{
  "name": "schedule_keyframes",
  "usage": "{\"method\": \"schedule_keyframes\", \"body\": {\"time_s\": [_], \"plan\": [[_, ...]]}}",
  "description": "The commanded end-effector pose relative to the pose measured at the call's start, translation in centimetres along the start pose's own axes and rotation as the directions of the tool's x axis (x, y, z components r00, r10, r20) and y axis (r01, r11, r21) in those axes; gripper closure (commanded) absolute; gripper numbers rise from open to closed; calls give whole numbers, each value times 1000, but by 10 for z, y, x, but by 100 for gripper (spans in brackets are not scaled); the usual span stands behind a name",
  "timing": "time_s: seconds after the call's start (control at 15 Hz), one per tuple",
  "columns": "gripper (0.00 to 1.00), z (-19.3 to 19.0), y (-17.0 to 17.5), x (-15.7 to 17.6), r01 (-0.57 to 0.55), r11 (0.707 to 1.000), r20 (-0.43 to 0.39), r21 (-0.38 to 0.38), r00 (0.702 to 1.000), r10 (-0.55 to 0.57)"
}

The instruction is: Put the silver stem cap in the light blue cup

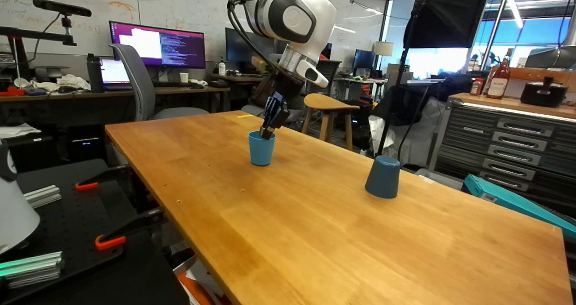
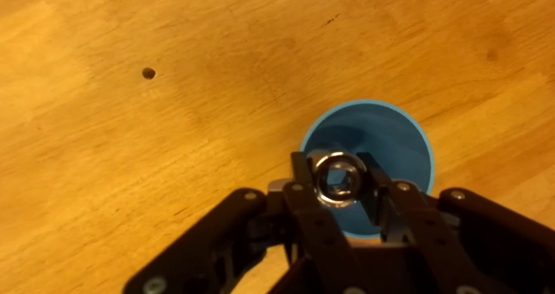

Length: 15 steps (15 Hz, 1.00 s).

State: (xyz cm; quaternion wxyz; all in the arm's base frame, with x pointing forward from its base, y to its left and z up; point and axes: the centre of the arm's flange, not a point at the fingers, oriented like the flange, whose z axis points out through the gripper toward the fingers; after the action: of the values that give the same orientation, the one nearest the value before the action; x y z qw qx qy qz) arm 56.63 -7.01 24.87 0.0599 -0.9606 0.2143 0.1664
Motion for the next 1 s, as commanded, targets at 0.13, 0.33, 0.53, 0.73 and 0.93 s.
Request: {"method": "schedule_keyframes", "body": {"time_s": [0.13, 0.33, 0.53, 0.73, 0.93], "plan": [[92, 2, -8, 2, 14, 999, -7, 28, 1000, -14], [92, 1, -15, 1, 25, 999, 0, 34, 1000, -25], [92, 0, -25, -3, 39, 998, 2, 44, 999, -39], [92, -1, -36, -7, 54, 997, 13, 55, 998, -55], [92, -8, -43, -10, 68, 995, 10, 69, 998, -69]]}}
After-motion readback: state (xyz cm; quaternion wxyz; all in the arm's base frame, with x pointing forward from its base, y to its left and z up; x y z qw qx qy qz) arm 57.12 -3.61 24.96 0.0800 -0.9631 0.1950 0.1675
